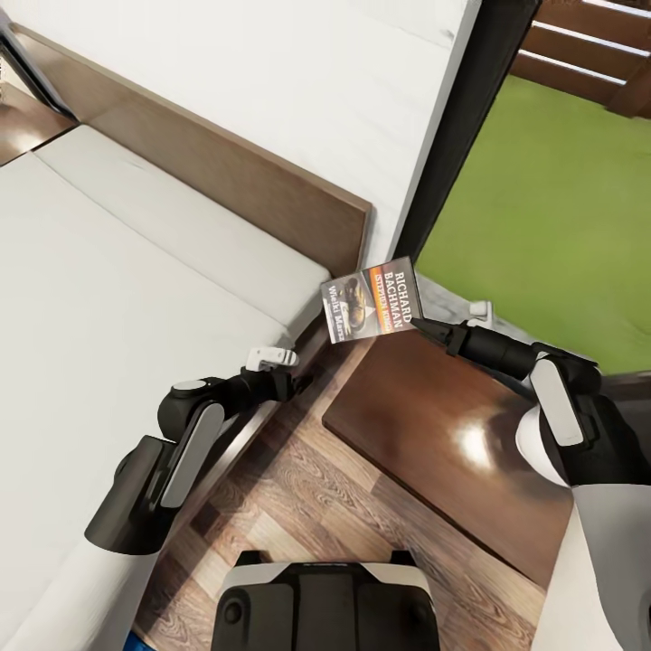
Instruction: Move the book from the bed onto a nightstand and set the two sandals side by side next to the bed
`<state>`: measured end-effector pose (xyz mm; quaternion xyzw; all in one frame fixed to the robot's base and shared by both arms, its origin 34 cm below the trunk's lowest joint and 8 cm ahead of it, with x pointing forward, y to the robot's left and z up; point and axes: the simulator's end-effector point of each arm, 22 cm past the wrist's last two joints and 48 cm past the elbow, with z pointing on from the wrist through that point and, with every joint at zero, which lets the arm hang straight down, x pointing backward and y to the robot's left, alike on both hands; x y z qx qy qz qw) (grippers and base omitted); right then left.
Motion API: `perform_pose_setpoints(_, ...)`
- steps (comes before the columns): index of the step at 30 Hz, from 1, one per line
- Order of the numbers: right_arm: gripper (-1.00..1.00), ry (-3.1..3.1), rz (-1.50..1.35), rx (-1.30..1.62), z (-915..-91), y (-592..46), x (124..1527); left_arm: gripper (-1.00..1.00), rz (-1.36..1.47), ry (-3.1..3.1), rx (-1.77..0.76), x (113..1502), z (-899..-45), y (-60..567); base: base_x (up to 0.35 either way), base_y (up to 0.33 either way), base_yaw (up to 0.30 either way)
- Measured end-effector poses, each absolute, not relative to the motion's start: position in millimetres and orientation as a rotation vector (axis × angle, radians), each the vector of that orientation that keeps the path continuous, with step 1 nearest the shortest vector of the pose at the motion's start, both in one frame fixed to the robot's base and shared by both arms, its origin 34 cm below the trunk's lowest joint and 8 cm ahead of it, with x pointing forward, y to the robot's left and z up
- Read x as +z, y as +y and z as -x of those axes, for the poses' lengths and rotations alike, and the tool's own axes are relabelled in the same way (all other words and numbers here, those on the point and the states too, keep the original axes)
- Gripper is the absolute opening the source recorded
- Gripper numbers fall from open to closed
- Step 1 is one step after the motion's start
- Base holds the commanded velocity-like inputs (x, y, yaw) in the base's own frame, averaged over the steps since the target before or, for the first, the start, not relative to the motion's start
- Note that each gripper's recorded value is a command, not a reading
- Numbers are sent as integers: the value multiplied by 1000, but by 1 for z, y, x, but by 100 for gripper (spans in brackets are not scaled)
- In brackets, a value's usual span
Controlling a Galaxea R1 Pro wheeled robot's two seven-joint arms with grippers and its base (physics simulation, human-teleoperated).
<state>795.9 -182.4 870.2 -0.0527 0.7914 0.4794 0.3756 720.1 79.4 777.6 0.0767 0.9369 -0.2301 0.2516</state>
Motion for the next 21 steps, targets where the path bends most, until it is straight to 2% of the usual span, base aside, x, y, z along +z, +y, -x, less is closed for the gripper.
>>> perform_pose_setpoints(11, -100, 2008, 148, 1223, -802, -181, 874, 100, -213, 2531, -618, 780, -729, 80, -8, 0, 0)
perform_pose_setpoints(15, -100, 2003, 152, 1221, -804, -181, 875, 100, -216, 2525, -615, 780, -731, 80, -184, 0, 0)
perform_pose_setpoints(21, -100, 1995, 158, 1217, -808, -181, 876, 100, -219, 2515, -612, 781, -735, 80, -310, 0, 0)
